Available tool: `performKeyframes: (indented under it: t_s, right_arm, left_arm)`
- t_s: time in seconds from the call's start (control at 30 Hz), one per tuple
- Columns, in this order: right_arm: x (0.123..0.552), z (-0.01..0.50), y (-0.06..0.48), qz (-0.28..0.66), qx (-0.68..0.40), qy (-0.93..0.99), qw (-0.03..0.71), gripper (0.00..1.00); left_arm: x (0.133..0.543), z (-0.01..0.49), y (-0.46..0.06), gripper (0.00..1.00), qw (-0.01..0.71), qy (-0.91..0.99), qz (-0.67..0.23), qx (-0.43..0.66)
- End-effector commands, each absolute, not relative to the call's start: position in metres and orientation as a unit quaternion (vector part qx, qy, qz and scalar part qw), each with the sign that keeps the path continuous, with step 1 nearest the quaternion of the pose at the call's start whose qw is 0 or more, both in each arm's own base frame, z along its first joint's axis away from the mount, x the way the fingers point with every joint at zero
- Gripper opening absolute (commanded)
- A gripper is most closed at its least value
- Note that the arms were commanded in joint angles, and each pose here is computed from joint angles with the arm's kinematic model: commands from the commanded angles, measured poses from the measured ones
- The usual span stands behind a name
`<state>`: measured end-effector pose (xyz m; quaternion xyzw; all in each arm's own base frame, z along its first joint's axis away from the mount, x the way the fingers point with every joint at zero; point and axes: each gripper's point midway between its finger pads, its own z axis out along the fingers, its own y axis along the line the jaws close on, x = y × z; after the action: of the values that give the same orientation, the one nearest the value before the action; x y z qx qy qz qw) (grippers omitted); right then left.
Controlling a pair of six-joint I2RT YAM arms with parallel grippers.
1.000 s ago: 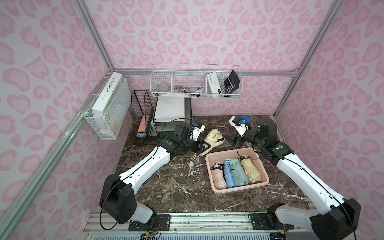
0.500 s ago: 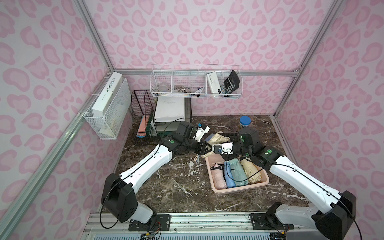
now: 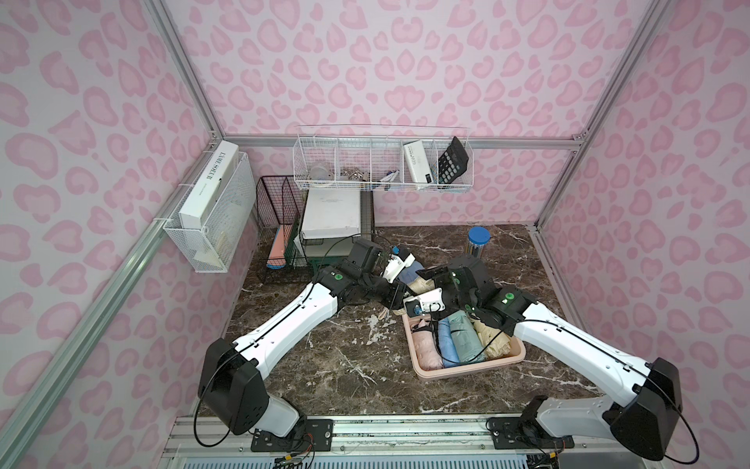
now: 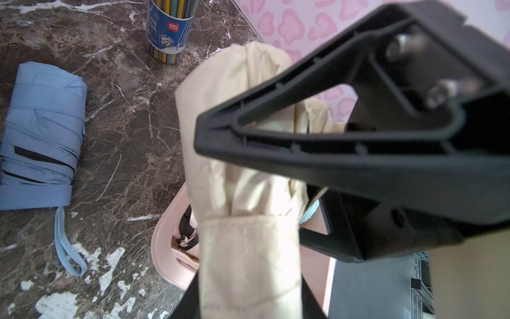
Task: Put the umbrella into the storage box
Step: Pick up the umbrella from the center of the board.
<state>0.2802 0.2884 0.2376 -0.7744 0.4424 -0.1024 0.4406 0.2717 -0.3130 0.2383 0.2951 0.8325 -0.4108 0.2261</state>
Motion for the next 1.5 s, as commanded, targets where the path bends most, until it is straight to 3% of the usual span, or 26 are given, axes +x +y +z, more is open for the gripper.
performKeyframes:
  t_s: [0.0,0.4,0.67,1.17,1.47]
  right_arm:
    - [0.282,0.238,0.288,-0.112,-0.777,0.44,0.437,0.75]
    - [0.277,0.23,0.287,-0.112,-0.787,0.436,0.422,0.52]
    - [0.275,0.23,0.287,-0.112,-0.789,0.433,0.421,0.42]
    - [0.266,0.234,0.283,-0.102,-0.774,0.441,0.442,0.31]
    - [0.251,0.224,0.27,-0.077,-0.755,0.474,0.446,0.28]
  left_arm:
    - [0.27,0.253,-0.317,0.22,0.241,0.813,-0.425,0.316]
    - [0.266,0.258,-0.318,0.22,0.243,0.805,-0.433,0.324]
    - [0.264,0.263,-0.319,0.25,0.248,0.799,-0.438,0.328]
    - [0.267,0.275,-0.31,0.78,0.305,0.786,-0.427,0.327]
    - [0.28,0.286,-0.289,0.86,0.376,0.785,-0.397,0.29]
